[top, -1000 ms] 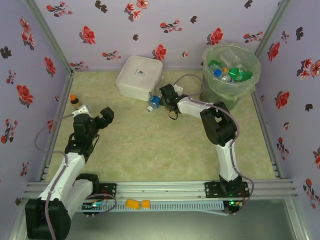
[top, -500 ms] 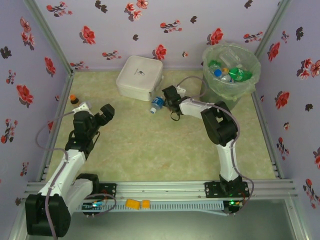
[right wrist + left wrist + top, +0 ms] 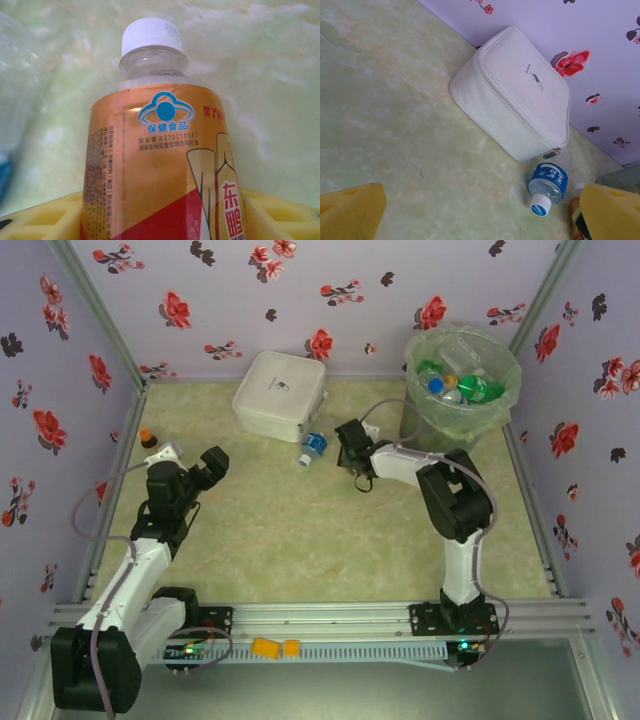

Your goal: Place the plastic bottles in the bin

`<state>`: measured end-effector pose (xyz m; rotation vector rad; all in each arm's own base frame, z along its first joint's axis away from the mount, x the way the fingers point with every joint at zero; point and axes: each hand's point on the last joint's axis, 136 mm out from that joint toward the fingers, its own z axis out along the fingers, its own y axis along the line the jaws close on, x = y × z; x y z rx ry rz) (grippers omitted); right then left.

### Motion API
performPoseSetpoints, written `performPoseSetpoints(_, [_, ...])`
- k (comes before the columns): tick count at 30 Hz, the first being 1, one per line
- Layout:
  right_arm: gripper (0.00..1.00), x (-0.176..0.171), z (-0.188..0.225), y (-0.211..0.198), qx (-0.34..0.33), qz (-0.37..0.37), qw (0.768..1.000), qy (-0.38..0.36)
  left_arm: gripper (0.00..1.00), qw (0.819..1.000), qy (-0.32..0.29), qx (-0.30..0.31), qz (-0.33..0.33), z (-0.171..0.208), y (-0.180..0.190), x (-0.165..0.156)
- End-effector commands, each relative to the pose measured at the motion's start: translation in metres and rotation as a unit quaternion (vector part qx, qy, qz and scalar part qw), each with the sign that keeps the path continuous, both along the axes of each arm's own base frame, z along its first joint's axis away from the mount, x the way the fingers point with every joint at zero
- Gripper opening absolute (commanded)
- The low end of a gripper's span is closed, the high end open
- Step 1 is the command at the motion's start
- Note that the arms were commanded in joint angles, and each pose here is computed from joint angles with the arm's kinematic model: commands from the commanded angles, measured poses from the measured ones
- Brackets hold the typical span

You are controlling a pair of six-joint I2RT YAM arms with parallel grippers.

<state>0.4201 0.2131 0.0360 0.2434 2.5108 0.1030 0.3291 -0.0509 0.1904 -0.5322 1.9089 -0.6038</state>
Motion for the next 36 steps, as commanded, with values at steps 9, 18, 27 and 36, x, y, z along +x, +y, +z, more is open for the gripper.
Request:
performPoseSetpoints(9, [0.54, -0.088, -0.006, -0.023, -0.01, 0.038, 0.997, 0.065, 1.0, 1.0, -0.016, -0.022, 0.002, 0.01, 0.0, 0.003])
performPoseSetpoints(18, [0.7, -0.075, 0.008, -0.018, -0.021, 0.052, 0.997, 0.046, 1.0, 0.999, -0.014, -0.035, 0.002, 0.01, -0.002, 0.002])
performPoseSetpoints(27, [0.53, -0.067, 0.02, -0.018, -0.03, 0.053, 0.998, 0.031, 1.0, 0.999, -0.012, -0.036, 0.003, 0.008, -0.002, 0.001])
performPoseSetpoints(36, [0.49, -0.065, 0.139, 0.005, 0.035, 0.137, 0.987, -0.072, 1.0, 0.999, -0.014, -0.042, 0.004, 0.007, -0.003, 0.0])
